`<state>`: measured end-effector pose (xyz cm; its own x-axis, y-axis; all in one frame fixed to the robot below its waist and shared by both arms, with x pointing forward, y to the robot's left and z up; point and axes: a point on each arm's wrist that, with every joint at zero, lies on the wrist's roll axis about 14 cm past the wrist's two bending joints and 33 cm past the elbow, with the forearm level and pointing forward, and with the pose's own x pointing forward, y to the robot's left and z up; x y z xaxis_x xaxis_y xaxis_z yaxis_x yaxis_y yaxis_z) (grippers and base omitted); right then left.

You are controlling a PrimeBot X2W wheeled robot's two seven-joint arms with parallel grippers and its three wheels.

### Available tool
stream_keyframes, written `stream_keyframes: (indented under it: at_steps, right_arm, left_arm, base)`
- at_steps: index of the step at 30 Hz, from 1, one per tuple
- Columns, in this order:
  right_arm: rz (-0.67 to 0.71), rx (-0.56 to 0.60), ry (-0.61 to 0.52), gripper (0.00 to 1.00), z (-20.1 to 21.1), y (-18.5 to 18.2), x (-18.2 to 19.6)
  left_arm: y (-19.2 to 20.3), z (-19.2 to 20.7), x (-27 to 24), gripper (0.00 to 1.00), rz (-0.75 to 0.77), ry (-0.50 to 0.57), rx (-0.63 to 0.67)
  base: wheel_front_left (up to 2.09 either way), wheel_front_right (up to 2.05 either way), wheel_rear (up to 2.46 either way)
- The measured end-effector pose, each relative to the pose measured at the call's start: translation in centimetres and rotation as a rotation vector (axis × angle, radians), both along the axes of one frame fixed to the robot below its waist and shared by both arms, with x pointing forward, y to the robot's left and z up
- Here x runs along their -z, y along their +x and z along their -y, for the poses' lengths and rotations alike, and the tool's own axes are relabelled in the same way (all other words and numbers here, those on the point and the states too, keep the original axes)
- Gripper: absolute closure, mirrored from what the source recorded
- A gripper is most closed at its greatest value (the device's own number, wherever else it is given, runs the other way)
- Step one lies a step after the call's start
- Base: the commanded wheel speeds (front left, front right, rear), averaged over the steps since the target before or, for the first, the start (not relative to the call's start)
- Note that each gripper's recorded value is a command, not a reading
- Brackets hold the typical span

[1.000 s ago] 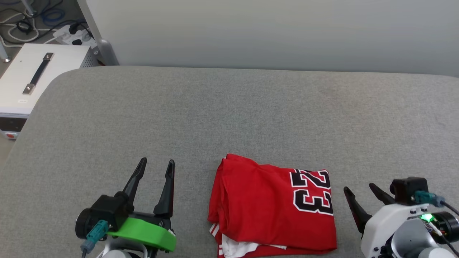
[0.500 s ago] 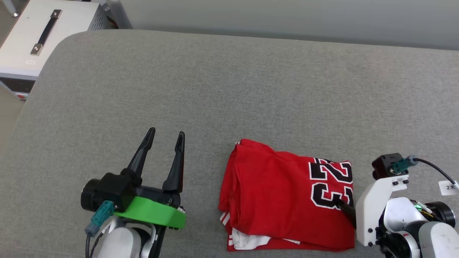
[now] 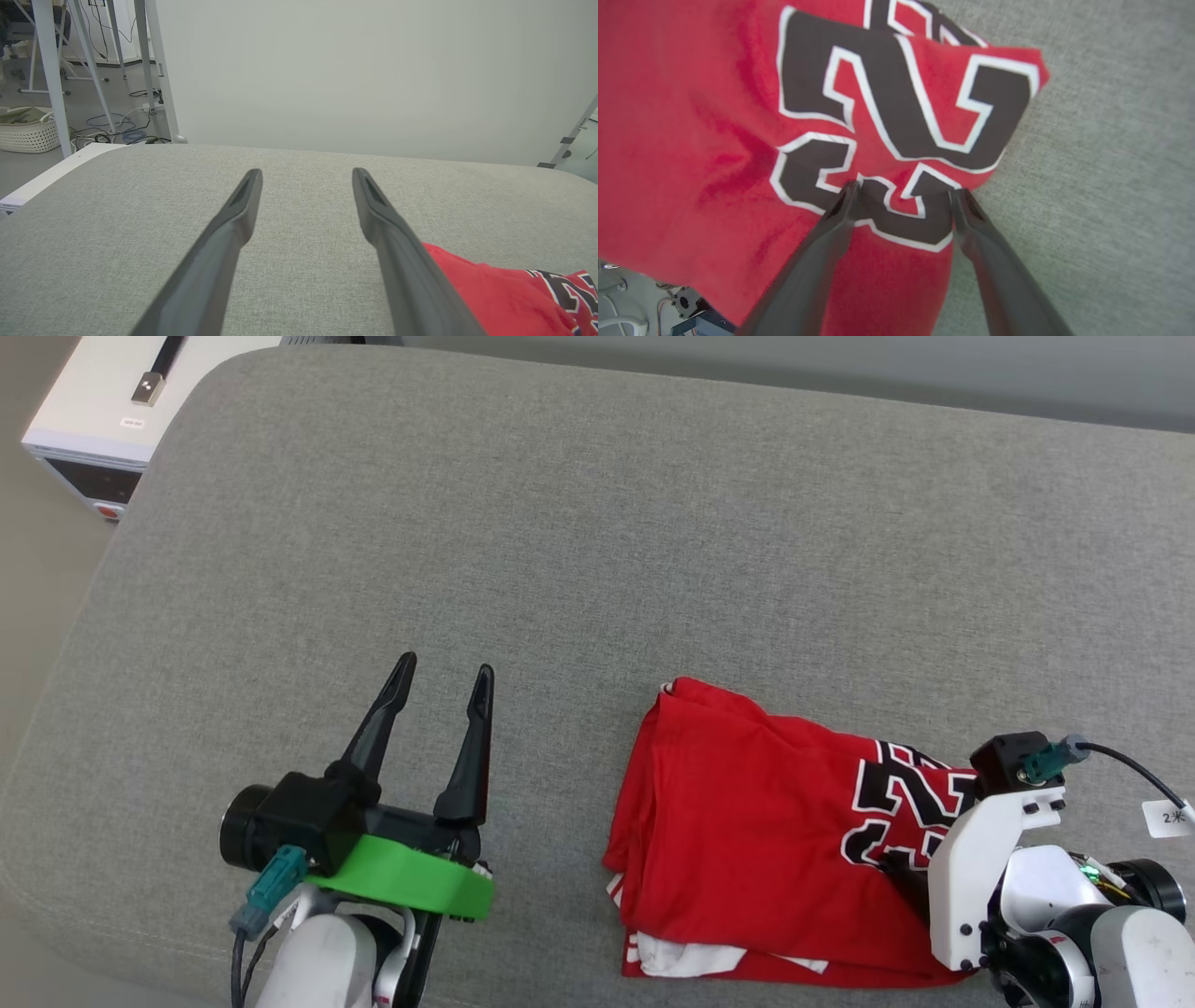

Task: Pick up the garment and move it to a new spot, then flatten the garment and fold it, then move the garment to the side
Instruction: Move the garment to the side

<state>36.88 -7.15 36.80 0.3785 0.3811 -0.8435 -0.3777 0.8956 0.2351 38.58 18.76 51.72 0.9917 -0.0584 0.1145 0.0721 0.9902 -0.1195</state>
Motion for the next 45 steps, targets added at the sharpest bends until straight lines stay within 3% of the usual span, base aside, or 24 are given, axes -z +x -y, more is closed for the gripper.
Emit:
stream_keyframes:
  at_steps: [1, 2, 3, 11, 16, 21, 31, 39, 45]
  right_arm:
    - [-0.003, -0.008, -0.001, 0.43, -0.1, 0.0, 0.2]
    - [-0.001, -0.013, -0.003, 0.63, -0.2, 0.0, 0.2]
    - [0.005, -0.019, -0.005, 1.0, -0.2, 0.1, 0.3]
    - [0.137, -0.039, -0.001, 1.0, 0.2, 1.6, -0.9]
    - [0.248, -0.111, -0.053, 1.0, 1.2, 1.9, -2.6]
    - [0.368, -0.21, -0.203, 1.0, 5.5, 2.1, -4.9]
    - [0.427, -0.268, -0.437, 1.0, 14.4, 0.1, -7.4]
    - [0.423, -0.198, -0.627, 1.0, 22.8, -0.1, -9.6]
    - [0.474, -0.042, -0.711, 1.0, 28.9, 3.1, -10.8]
  left_arm:
    - [0.0, -0.1, 0.0, 0.0, -0.001, 0.001, -0.002]
    - [0.1, -0.1, 0.0, 0.0, -0.001, 0.002, -0.003]
    - [0.1, -0.1, 0.0, 0.0, -0.001, 0.002, -0.003]
    - [0.2, 0.7, 0.0, 0.0, 0.0, -0.004, 0.021]
    - [0.3, 1.9, -0.3, 0.0, 0.012, -0.012, 0.061]
    - [0.5, 4.3, -0.3, 0.0, 0.012, -0.017, 0.146]
    - [0.7, 10.5, 0.6, 0.0, -0.008, -0.015, 0.357]
    - [2.3, 16.6, -0.1, 0.0, 0.038, -0.019, 0.552]
    - [5.0, 19.3, 0.2, 0.0, 0.082, -0.008, 0.647]
  base:
    - [0.0, 0.0, 0.0]
    - [0.0, 0.0, 0.0]
    - [0.0, 0.0, 0.0]
    - [0.0, 0.0, 0.0]
    - [0.0, 0.0, 0.0]
    - [0.0, 0.0, 0.0]
    - [0.0, 0.0, 0.0]
    - [0.0, 0.0, 0.0]
    - [0.0, 0.0, 0.0]
